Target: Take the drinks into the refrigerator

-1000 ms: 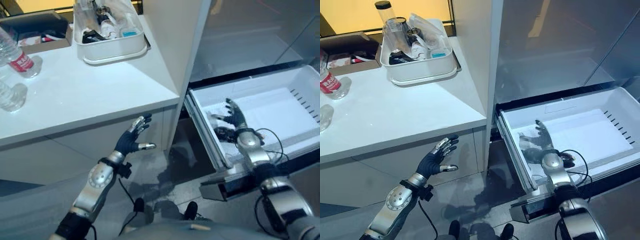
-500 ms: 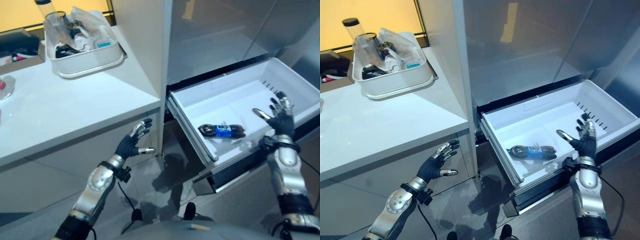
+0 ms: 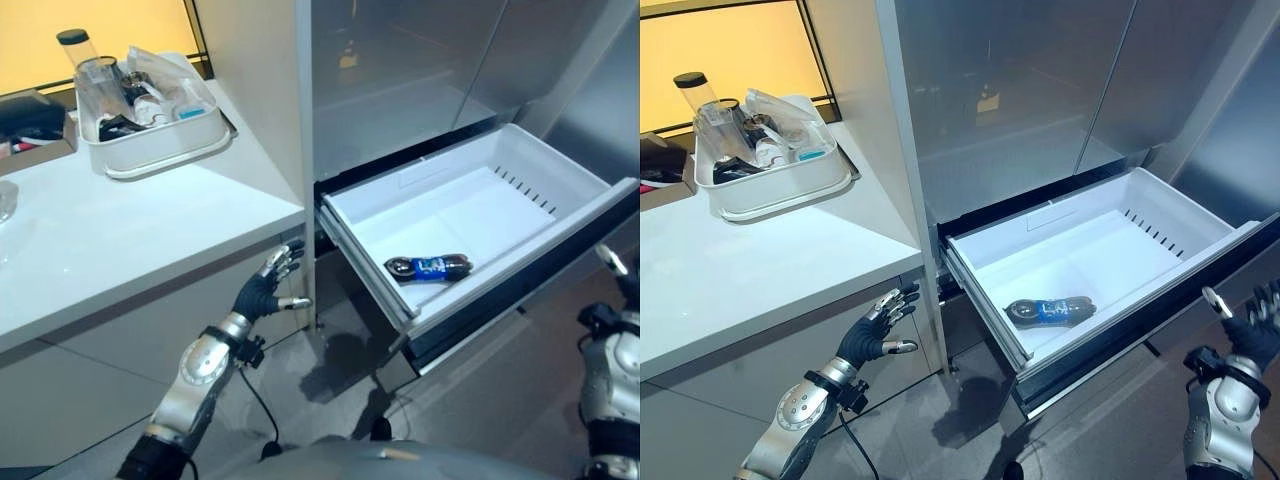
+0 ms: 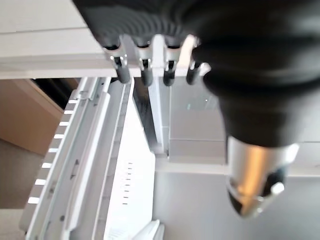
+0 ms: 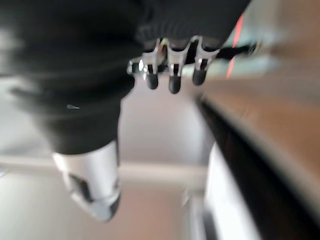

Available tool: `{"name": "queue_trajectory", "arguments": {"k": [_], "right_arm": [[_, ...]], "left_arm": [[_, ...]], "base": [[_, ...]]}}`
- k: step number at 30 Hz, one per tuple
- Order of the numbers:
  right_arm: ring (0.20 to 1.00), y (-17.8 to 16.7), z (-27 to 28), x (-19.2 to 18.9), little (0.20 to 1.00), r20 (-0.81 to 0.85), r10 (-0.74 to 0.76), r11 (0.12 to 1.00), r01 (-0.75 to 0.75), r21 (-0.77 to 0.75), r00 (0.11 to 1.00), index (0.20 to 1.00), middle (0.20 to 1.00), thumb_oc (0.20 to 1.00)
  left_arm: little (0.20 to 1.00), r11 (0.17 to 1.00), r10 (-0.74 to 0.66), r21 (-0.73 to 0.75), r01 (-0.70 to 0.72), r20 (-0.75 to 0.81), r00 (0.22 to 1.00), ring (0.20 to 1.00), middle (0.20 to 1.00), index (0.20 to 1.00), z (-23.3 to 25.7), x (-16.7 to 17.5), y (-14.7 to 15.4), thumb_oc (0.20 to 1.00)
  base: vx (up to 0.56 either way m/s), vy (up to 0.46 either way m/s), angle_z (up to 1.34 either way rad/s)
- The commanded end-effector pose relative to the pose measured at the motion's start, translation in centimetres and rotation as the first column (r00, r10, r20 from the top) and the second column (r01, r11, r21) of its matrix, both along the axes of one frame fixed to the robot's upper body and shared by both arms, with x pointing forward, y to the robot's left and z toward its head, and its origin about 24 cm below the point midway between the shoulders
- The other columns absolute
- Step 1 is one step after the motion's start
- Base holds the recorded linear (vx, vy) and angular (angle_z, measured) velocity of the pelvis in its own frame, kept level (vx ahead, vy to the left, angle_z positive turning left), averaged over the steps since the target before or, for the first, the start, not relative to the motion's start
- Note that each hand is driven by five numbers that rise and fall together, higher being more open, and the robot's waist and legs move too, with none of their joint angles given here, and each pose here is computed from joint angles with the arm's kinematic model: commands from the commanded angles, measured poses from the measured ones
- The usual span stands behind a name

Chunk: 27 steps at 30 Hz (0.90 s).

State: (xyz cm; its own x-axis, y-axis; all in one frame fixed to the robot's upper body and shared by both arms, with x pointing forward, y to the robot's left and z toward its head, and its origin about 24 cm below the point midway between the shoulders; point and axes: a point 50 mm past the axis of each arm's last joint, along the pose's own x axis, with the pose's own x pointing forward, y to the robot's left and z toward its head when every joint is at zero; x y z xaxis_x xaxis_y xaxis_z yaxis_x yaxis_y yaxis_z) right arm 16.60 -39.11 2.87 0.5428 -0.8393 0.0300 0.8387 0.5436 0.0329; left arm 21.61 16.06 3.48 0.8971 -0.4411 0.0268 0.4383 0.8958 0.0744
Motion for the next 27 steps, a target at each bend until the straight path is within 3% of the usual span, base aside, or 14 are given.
{"name": "queue_trajectory", "arguments": {"k": [1,2,3,4,5,8,9,13,16,19,22,26,27], "right_arm": [[1.0,-2.5,0.8,-0.9,1.0,-0.072,-0.067,0.996,0.062,-0.065,0.995,1.0,1.0,1.0],[1.0,-2.4,-0.2,-1.4,1.0,-0.134,-0.063,0.997,0.057,-0.049,0.989,1.0,1.0,1.0],[0.868,-2.3,-1.6,-2.0,0.868,-0.206,-0.049,0.999,0.046,-0.018,0.977,0.868,0.868,0.868],[0.385,-2.1,-2.8,-2.6,0.385,-0.305,-0.027,1.0,0.022,-0.018,0.952,0.385,0.385,0.385],[0.2,-1.3,-4.6,-2.8,0.2,-0.424,0.03,0.999,-0.033,-0.001,0.905,0.2,0.2,0.2],[0.2,-0.6,-5.7,-2.6,0.2,-0.49,0.082,0.996,-0.082,0.022,0.868,0.2,0.2,0.2],[0.2,0.5,-6.7,-1.6,0.2,-0.576,0.154,0.985,-0.171,0.025,0.803,0.2,0.2,0.2],[0.2,3.7,-7.8,2.2,0.2,-0.658,0.32,0.923,-0.381,0.054,0.682,0.2,0.2,0.2],[0.2,5.4,-7.1,5.1,0.2,-0.663,0.379,0.872,-0.488,0.024,0.645,0.2,0.2,0.2],[0.2,8.1,-5.1,9.5,0.2,-0.691,0.431,0.761,-0.645,-0.067,0.58,0.2,0.2,0.2],[0.2,11.5,-1.3,14.0,0.2,-0.659,0.483,0.621,-0.756,-0.207,0.577,0.2,0.2,0.2],[0.2,13.6,1.2,16.3,0.2,-0.659,0.488,0.52,-0.797,-0.307,0.572,0.2,0.2,0.2],[0.2,15.8,3.6,18.3,0.2,-0.659,0.495,0.422,-0.82,-0.387,0.566,0.2,0.2,0.2]], "left_arm": [[1.0,0.998,-0.001,0.07,-0.007,0.114,0.994,1.0,1.0,1.0,1.9,0.7,1.2,1.0],[1.0,0.997,-0.013,0.075,0.003,0.127,0.992,1.0,1.0,1.0,2.2,0.7,1.1,1.0],[1.0,0.996,-0.026,0.088,0.014,0.139,0.99,1.0,1.0,1.0,2.4,0.6,1.1,1.0],[1.0,0.995,-0.037,0.094,0.023,0.148,0.988,1.0,1.0,1.0,2.6,0.6,1.0,1.0],[1.0,0.995,-0.059,0.084,0.046,0.162,0.985,1.0,1.0,1.0,2.9,0.4,0.8,1.0],[1.0,0.995,-0.073,0.083,0.06,0.166,0.983,1.0,1.0,1.0,3.1,0.3,0.7,1.0],[1.0,0.994,-0.09,0.081,0.078,0.163,0.982,1.0,1.0,1.0,3.2,0.1,0.6,1.0],[1.0,0.991,-0.133,0.054,0.126,0.162,0.978,1.0,1.0,1.0,3.4,-0.3,0.0,1.0],[1.0,0.991,-0.135,0.045,0.129,0.156,0.978,1.0,1.0,1.0,3.3,-0.4,-0.2,1.0],[1.0,0.989,-0.145,0.03,0.142,0.14,0.979,1.0,1.0,1.0,3.0,-0.5,-0.8,1.0],[1.0,0.99,-0.142,0.026,0.14,0.123,0.982,1.0,1.0,1.0,2.6,-0.7,-1.0,1.0],[1.0,0.99,-0.138,0.017,0.137,0.103,0.985,1.0,1.0,1.0,2.2,-0.8,-1.1,1.0],[1.0,0.991,-0.133,0.016,0.132,0.09,0.987,1.0,1.0,1.0,1.9,-1.0,-1.2,1.0]], "base": [[-0.01,0.005,-0.07],[-0.01,0.0,-0.14],[-0.01,0.003,-0.13],[-0.01,0.009,-0.11],[-0.01,0.008,-0.04],[0.0,0.005,-0.08],[-0.01,0.007,-0.05],[-0.01,0.005,-0.03],[0.0,0.0,0.0],[-0.01,0.004,0.01],[-0.03,0.014,0.1],[-0.03,0.015,0.05],[-0.03,0.004,0.05]]}}
